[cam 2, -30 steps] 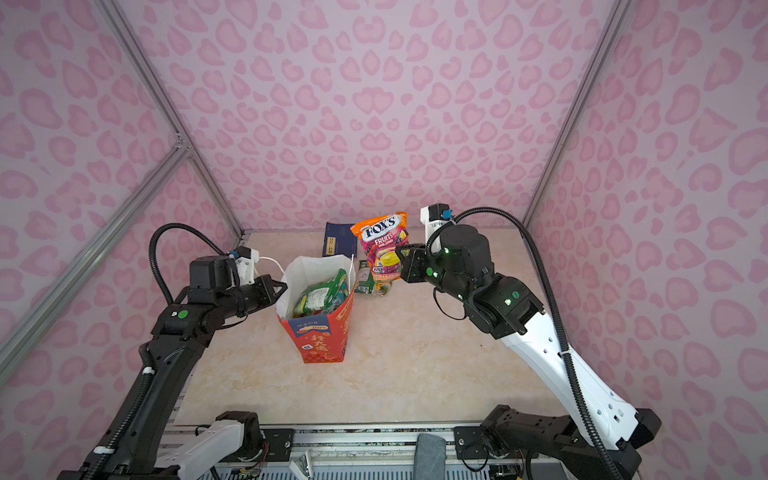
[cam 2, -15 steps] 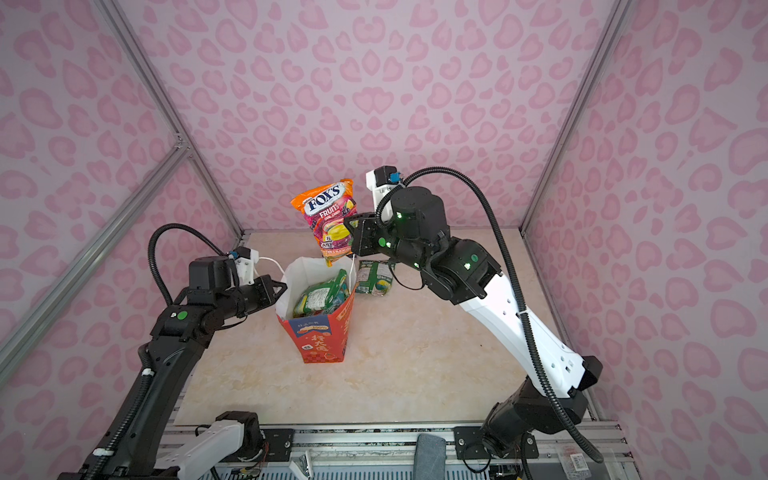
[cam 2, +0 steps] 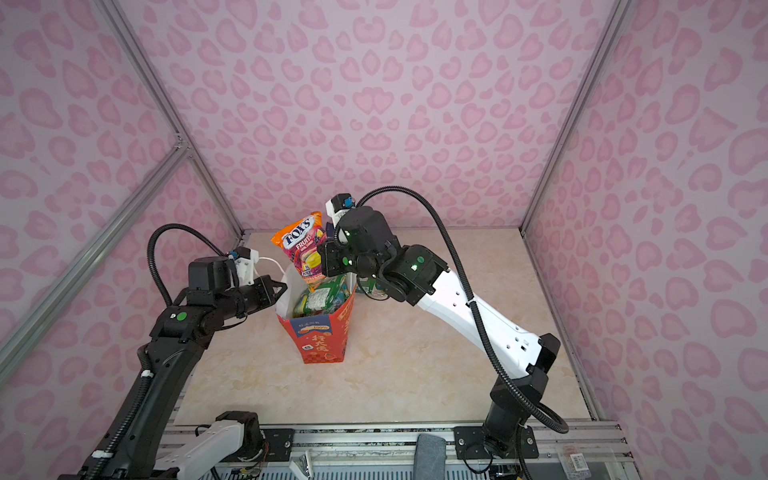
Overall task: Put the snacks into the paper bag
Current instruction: 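Lower the Fox's Fruits packet into the bag with the right gripper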
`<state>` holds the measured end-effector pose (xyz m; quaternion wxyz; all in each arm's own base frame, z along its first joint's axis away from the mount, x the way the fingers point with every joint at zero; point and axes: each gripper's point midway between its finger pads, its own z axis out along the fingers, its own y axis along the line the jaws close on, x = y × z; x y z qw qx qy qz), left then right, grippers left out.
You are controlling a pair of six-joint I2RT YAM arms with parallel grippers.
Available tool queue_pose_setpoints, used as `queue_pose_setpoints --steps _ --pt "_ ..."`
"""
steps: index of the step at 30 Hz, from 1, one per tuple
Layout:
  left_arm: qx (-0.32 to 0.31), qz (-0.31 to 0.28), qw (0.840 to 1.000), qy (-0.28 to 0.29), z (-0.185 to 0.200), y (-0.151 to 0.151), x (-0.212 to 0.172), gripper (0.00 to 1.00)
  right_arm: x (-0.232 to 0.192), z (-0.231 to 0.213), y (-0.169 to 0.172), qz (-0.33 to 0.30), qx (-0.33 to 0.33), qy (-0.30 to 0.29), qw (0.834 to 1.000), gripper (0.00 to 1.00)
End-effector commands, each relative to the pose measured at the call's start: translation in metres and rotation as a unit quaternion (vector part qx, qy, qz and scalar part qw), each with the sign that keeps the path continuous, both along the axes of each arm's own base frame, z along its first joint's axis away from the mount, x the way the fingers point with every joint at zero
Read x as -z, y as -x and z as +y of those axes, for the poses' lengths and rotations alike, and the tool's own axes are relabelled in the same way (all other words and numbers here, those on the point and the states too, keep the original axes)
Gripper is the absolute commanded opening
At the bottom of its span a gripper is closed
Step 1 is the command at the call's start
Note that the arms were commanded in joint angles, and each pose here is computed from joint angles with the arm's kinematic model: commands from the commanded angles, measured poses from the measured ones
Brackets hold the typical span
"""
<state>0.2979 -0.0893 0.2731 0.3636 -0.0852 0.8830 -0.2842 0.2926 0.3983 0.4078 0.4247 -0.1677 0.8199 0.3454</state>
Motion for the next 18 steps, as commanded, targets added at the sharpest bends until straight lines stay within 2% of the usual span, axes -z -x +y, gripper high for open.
queue_pose_setpoints --steps 1,8,18 --pt "0.013 -0.031 0.999 0.008 -0.005 -0.004 -0.013 0.08 0.012 0.001 -0.007 -0.008 0.019 0.012 1.0 0.0" --pt "0.013 -0.031 0.999 0.009 -0.005 -0.004 -0.013 0.08 0.048 -0.004 -0.008 -0.001 0.06 0.049 0.997 0.0" --pt "0.014 -0.031 0.999 0.01 -0.005 -0.004 -0.013 0.08 0.069 0.005 -0.015 0.02 0.108 0.038 0.993 0.0"
